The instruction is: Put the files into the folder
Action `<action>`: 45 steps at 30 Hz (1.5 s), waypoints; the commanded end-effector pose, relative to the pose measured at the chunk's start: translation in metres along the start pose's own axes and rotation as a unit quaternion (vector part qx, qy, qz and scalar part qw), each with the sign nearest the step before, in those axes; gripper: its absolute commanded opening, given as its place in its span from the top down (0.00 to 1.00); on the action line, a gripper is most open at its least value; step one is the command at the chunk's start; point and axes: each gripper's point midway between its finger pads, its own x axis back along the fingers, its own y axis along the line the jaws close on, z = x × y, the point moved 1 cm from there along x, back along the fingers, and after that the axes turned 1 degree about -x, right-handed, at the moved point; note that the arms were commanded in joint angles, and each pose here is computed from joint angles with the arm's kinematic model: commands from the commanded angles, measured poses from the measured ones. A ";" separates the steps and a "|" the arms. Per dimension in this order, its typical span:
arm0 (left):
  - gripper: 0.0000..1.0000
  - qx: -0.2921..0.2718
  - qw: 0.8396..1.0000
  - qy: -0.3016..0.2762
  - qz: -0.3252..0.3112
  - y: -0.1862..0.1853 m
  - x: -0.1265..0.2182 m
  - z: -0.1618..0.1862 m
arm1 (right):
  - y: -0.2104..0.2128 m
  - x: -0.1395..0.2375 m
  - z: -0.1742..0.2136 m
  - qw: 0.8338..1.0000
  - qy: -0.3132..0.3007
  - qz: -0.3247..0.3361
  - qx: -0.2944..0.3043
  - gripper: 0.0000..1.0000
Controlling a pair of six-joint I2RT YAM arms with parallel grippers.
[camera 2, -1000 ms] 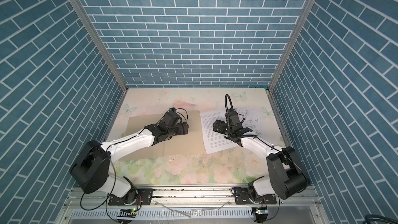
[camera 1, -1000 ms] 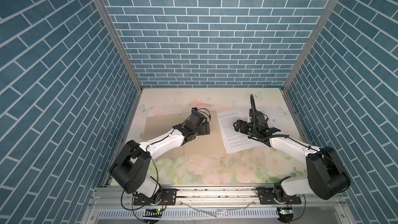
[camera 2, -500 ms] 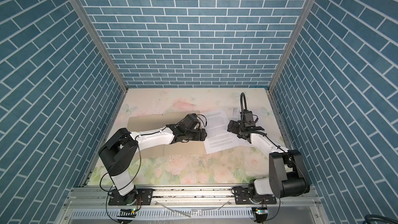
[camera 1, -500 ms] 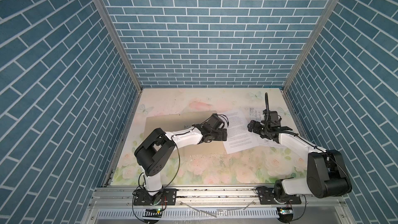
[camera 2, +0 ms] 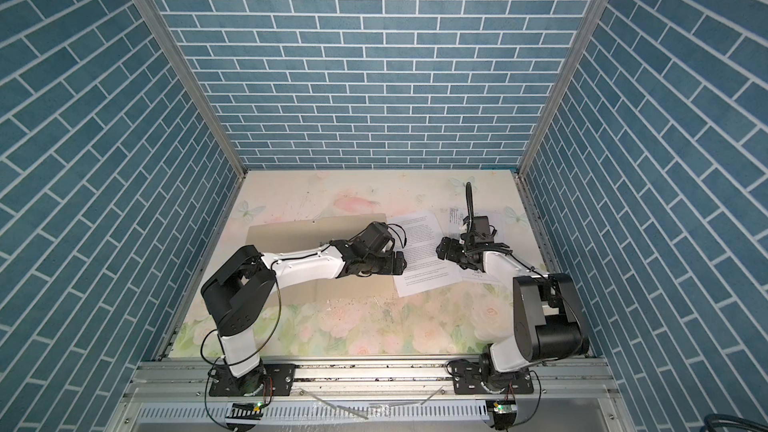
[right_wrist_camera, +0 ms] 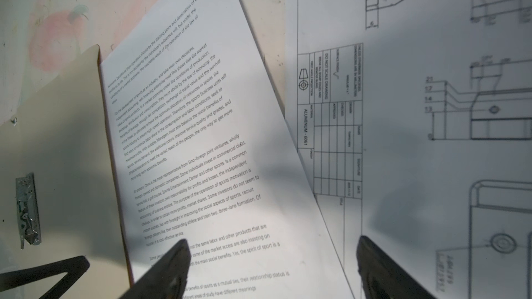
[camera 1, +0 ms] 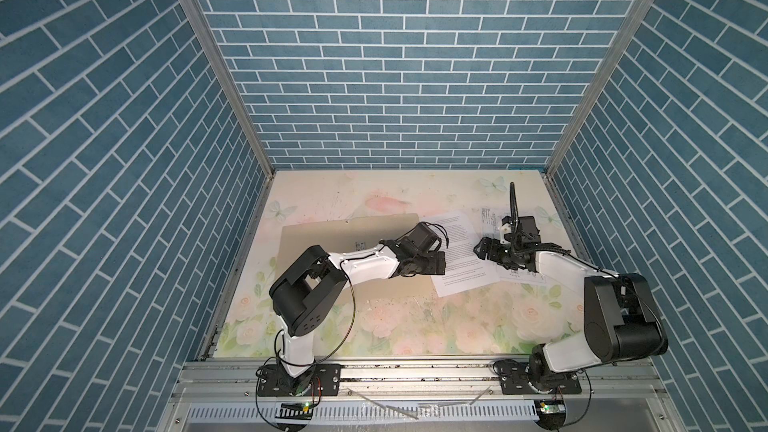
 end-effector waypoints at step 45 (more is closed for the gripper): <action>0.15 -0.001 0.998 0.066 -0.022 0.004 -0.034 0.038 | 0.002 0.002 -0.004 0.999 0.038 -0.024 0.020 0.12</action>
